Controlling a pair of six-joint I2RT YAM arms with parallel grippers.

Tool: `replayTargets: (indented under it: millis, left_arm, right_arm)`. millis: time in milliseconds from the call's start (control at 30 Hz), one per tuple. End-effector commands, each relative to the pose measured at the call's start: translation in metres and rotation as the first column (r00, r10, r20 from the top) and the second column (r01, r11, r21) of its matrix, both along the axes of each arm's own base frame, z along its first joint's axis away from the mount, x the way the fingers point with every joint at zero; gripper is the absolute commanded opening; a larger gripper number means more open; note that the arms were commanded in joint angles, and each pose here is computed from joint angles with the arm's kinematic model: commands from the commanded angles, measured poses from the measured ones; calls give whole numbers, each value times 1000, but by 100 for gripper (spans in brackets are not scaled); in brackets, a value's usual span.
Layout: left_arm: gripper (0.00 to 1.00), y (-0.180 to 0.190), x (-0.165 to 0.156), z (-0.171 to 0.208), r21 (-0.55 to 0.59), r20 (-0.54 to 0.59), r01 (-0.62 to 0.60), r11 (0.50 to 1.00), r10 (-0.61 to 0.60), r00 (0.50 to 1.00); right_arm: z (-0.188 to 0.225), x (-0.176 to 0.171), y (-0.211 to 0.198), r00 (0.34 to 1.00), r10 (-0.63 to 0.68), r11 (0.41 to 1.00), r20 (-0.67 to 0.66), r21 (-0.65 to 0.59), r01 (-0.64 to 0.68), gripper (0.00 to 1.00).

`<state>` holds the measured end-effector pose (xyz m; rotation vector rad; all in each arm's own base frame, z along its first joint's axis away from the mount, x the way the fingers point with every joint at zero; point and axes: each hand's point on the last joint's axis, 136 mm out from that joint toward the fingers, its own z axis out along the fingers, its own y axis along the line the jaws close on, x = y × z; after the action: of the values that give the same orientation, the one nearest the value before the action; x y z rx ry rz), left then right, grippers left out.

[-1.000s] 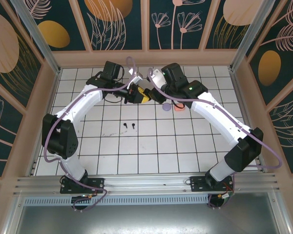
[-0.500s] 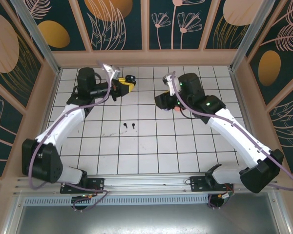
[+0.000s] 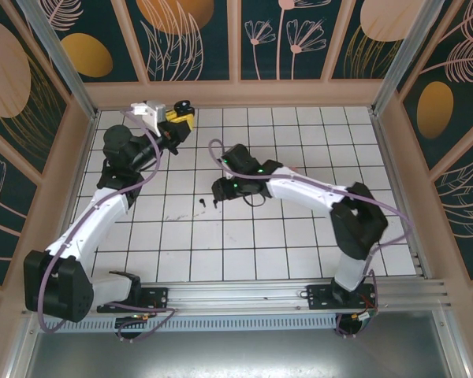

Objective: Insert wireless bluetooth earbuds into charging case

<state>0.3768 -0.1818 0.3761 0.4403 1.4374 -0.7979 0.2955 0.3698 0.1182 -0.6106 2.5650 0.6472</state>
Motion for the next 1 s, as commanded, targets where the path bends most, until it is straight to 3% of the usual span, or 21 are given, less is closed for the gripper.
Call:
replayTargets:
  millis: [0, 500, 967]
  left_arm:
    - [0, 16, 7, 14, -75, 30, -21, 997, 23, 999]
    - [0, 75, 35, 5, -240, -23, -134, 961, 133, 991]
    - [0, 83, 38, -4, -239, -34, -144, 960, 140, 990]
  right_arm:
    - [-4, 10, 20, 1000, -27, 999, 8, -41, 27, 44]
    - [-64, 25, 57, 998, -44, 958, -38, -286, 31, 40]
    - [-89, 17, 66, 997, -44, 937, -61, -349, 20, 38]
